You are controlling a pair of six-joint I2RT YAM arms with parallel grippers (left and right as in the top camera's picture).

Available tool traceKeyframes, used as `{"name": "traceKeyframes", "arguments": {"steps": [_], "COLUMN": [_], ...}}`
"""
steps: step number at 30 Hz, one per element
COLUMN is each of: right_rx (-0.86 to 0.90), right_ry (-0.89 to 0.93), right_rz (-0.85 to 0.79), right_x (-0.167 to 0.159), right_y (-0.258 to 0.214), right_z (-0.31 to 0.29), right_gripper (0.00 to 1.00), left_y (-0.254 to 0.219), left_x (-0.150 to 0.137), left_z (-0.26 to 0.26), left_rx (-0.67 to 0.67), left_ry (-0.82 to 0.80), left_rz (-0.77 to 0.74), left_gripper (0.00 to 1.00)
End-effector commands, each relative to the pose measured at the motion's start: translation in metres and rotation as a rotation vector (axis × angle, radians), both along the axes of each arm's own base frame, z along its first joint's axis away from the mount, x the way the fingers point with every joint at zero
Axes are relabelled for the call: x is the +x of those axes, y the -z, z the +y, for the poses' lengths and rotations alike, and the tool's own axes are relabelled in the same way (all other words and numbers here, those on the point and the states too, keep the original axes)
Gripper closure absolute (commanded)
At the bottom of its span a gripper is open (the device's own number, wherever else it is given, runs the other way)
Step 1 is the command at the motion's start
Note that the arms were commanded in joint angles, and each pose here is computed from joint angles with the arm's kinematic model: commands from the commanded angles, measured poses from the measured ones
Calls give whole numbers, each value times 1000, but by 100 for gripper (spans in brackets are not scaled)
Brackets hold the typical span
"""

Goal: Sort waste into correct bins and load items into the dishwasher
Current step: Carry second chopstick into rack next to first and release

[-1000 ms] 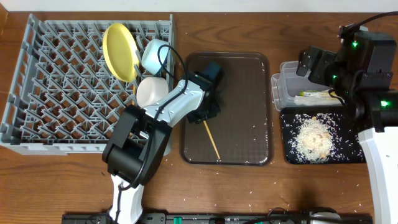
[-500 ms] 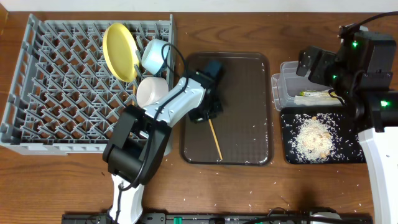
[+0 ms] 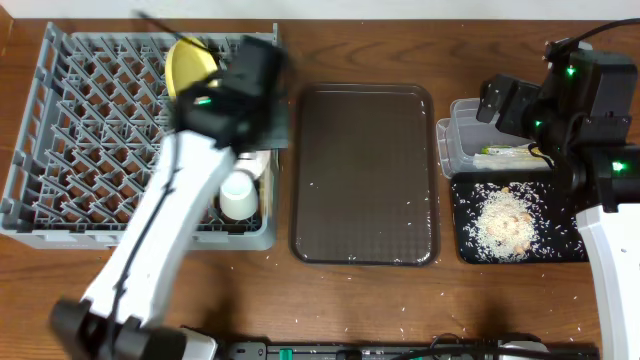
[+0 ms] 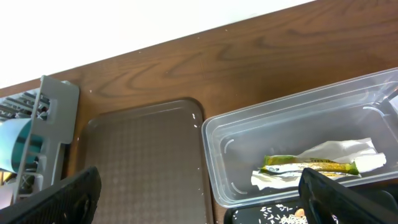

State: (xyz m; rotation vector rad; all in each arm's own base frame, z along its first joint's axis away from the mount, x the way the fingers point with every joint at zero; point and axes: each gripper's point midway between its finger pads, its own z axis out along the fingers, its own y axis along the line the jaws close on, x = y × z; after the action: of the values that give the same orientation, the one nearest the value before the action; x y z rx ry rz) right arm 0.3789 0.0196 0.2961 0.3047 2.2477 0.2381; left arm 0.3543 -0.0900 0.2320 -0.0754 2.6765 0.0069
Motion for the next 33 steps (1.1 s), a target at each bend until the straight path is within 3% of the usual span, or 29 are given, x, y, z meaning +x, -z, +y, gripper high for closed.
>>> {"name": "traceKeyframes", "arguments": {"steps": [1,11,19,26,27,29,30,33], "right_rx": [-4,-4,-4,-4,-4,-4,-4,-4], "right_ry": [20,20,20,20,20,20,20,20], "right_rz": [-6,-6,-6,-6,-6,-6,-6,-6], "right_x": [1,1,1,1,1,1,1,1], "right_y": [-2,-2,-2,-2,-2,-2,-2,-2], "right_z": [-4,-4,-4,-4,-4,-4,-4,-4], "right_gripper": [1,1,1,1,1,1,1,1], "left_y": [-7,49,91,93,93,93,93,93], "left_x": [5,19,25,29,29,29,29,29], "left_z": [56,132,130,122,122,122,122,122], "left_rx": [207,286,299,304,304,304,303,302], "left_ry": [0,-71,-34,-10,-10,-10,-11,-13], "left_rz": [-9,152,271,264,264,264,264,264], "left_gripper": [93,93,93,92,87,63,58,53]}}
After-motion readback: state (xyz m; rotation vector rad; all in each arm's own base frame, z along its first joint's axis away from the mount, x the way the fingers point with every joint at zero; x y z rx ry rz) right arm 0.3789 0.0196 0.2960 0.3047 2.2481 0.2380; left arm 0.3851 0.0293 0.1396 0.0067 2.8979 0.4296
